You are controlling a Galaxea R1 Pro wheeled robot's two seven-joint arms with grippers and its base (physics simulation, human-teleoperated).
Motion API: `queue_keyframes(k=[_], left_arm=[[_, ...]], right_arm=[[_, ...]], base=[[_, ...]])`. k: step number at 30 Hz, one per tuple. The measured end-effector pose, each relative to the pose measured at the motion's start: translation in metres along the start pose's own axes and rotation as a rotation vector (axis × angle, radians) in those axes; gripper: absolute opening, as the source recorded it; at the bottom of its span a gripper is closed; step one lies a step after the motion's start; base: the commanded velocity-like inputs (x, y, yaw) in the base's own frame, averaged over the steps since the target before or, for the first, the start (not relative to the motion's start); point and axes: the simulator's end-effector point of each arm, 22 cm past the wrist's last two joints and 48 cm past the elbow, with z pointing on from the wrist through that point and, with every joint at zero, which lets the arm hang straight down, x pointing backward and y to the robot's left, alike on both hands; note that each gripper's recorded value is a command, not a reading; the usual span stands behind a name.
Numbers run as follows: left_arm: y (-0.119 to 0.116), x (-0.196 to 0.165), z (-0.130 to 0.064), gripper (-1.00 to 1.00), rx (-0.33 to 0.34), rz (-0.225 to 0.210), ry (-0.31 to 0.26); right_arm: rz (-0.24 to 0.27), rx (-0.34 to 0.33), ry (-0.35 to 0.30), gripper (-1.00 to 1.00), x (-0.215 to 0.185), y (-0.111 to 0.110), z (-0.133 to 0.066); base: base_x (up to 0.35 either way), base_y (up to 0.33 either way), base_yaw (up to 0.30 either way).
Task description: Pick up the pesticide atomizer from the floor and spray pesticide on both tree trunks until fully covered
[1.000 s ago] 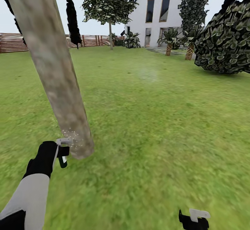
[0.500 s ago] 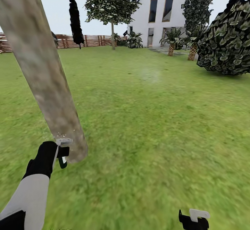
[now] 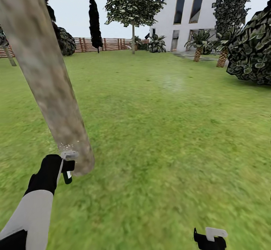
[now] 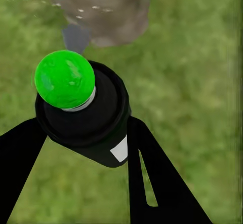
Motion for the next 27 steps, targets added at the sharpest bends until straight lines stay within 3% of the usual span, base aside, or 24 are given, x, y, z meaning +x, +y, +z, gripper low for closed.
queue_keyframes(k=[6,27], left_arm=[[-0.001,-0.004,-0.001,-1.00,0.002,-0.002,-0.005],[0.007,0.005,0.002,-1.00,-0.011,0.005,0.010]], right_arm=[[0.001,-0.002,0.001,1.00,0.000,0.001,0.000],[0.001,-0.004,0.001,1.00,0.000,0.002,0.000]], base=[[0.091,-0.266,0.064],[0.171,-0.242,0.259]])
